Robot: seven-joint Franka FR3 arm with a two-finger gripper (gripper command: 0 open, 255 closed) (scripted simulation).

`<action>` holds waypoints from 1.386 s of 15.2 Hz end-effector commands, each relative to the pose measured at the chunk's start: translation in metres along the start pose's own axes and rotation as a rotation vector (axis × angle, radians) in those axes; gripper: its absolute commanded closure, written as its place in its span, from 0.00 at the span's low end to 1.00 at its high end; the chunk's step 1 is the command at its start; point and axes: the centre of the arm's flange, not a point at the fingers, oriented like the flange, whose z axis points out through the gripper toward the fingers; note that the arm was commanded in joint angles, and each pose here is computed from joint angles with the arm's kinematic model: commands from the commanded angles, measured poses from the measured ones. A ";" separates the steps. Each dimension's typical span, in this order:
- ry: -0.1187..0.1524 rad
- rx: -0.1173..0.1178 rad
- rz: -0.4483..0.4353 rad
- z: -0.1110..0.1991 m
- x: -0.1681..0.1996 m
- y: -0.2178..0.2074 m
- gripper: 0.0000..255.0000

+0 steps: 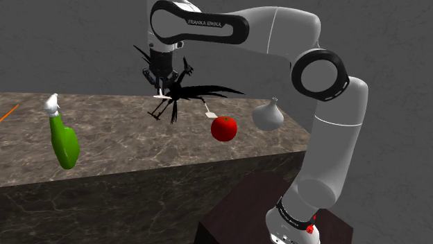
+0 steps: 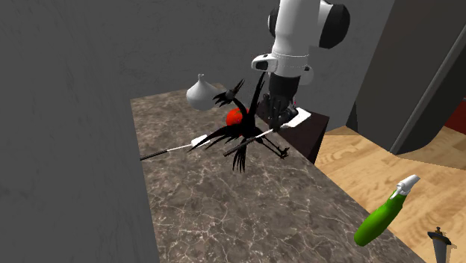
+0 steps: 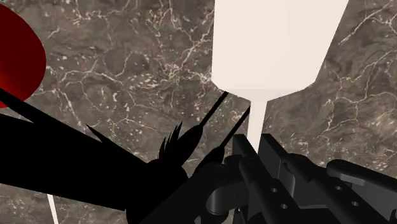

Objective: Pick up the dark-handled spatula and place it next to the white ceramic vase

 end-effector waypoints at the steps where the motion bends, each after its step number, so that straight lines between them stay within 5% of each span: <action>1: 0.000 0.000 0.000 -0.011 0.000 0.000 1.00; 7: 0.000 0.000 0.000 -0.041 0.002 0.000 1.00; 21: 0.000 0.000 0.000 -0.043 -0.045 0.179 1.00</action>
